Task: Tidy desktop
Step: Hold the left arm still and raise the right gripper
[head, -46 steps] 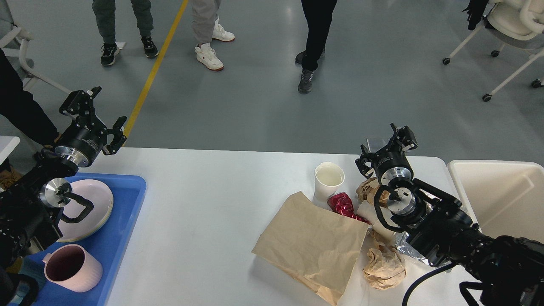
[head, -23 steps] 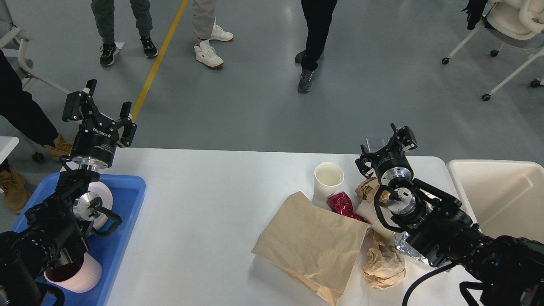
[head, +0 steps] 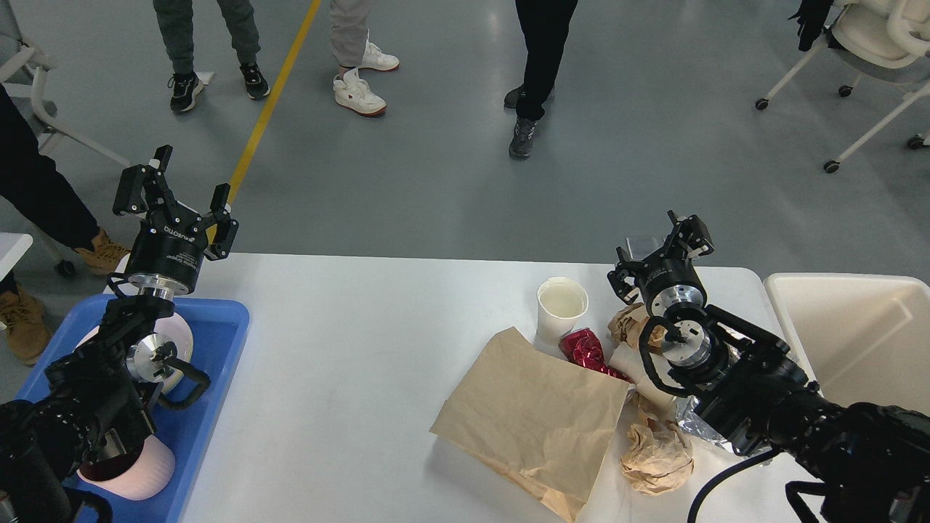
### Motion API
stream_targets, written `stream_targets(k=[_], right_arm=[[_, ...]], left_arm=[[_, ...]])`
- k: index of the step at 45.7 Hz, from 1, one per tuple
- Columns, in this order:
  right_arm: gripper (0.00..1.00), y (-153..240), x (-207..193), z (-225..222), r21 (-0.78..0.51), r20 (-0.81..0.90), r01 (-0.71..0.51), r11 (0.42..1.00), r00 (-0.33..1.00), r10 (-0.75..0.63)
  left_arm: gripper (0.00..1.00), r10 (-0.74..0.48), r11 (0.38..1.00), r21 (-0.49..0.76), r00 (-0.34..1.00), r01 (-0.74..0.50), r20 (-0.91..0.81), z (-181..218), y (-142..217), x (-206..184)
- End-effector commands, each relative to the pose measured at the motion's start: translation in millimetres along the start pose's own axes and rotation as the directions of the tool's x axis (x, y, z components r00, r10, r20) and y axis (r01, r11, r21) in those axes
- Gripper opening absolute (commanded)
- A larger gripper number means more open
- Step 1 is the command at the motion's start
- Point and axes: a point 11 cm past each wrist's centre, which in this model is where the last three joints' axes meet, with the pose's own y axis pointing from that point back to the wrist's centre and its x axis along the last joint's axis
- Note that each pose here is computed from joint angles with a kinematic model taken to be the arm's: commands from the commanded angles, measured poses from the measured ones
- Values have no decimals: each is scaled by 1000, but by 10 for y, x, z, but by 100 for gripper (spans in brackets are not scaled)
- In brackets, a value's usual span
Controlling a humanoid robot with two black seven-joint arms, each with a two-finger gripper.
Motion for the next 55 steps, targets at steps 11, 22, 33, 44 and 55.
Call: stream_targets(k=[11,22,33,44,55], right_arm=[[100,1,1,1,0,0,0,1000,1000,0],[100,1,1,1,0,0,0,1000,1000,0],[100,1,1,1,0,0,0,1000,1000,0],[100,1,0,6,-1,0,-4,1000,1000,4],[100,-69,-335,-22,-1,15,58,998,998,-58]], left_arm=[[96,5,1000,-5,1000,-5,-4,5,4,9],[96,4,1000,-5,1000,-4,-5,3,3,5],[96,4,1000,-5,1000,-4,-5,-1,4,3],[96,4,1000,-5,1000,-4,-5,3,3,5],[96,5,1000,-6,1000,-5,-3,9,-2,6]])
